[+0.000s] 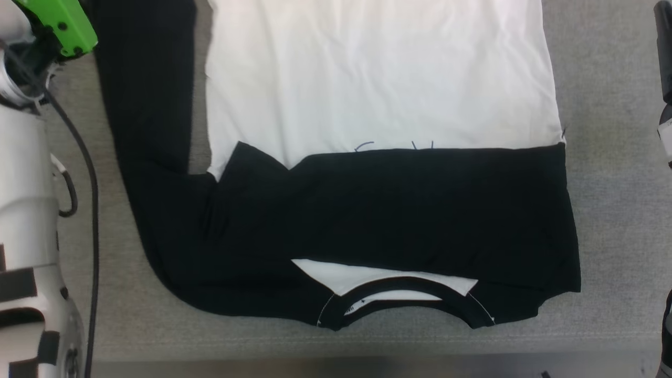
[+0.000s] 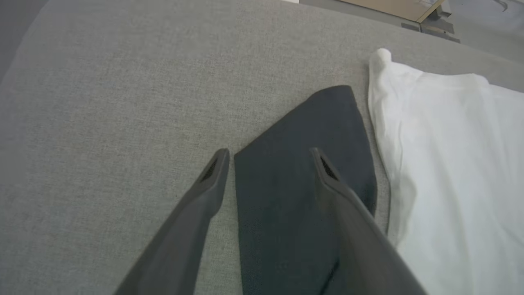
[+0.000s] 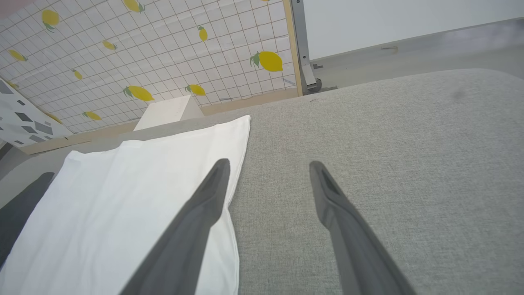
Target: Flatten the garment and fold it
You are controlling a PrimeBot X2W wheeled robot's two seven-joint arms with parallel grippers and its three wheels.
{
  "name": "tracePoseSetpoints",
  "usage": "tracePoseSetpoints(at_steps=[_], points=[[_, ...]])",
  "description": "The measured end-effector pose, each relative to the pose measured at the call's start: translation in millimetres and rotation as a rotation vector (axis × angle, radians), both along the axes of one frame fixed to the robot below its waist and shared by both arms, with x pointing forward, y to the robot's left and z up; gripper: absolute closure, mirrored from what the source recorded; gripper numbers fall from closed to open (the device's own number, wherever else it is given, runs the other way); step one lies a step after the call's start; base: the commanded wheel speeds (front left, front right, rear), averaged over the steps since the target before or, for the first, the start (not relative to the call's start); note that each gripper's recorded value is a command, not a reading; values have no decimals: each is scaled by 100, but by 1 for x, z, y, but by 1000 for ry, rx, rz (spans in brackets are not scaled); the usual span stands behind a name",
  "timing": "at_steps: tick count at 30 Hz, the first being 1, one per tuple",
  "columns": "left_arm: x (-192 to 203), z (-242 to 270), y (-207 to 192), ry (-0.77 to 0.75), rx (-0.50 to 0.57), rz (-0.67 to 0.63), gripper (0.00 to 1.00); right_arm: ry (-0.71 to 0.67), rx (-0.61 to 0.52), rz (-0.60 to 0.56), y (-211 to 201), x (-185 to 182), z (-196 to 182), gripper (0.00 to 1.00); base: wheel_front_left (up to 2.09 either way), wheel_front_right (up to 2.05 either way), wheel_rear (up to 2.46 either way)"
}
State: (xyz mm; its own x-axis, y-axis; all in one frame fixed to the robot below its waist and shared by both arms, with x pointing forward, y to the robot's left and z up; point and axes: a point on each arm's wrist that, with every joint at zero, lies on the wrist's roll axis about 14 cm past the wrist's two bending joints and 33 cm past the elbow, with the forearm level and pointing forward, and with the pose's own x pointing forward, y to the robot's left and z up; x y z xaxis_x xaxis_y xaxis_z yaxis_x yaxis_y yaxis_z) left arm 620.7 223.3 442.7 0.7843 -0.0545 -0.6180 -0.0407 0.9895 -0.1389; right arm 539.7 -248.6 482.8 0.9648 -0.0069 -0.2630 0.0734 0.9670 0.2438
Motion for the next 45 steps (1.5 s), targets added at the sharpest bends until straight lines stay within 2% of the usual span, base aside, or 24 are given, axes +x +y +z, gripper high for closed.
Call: tracePoseSetpoints(at_steps=[6,13,14,15,16,24,31,40,43,45], points=[[-9,-63,-4,247,66,-6,0,58,-19,-12,-6,2,-29,0,0,0,0],[-15,-80,-4,340,107,-26,0,73,-29,-4,-5,6,-38,0,0,0,0],[-15,-81,-5,341,93,-25,43,73,-29,-2,-4,6,-38,0,0,0,0],[-16,-81,-5,339,83,-25,75,77,-29,-1,-4,7,-39,0,0,0,0],[-16,-80,-6,327,71,-25,100,77,-28,1,-3,7,-40,0,0,0,0],[-10,-62,-6,111,-63,23,100,74,-20,7,0,9,-38,0,0,0,0],[-4,-4,14,-127,-229,191,100,55,-13,7,3,4,-22,0,0,0,0],[-46,55,69,-290,-228,356,100,31,1,-7,2,-20,4,0,0,0,0],[-63,93,60,-402,-275,310,100,13,16,-9,5,-33,18,0,0,0,0],[-74,125,35,-492,-294,224,100,-6,22,-8,7,-42,30,0,0,0,0]])
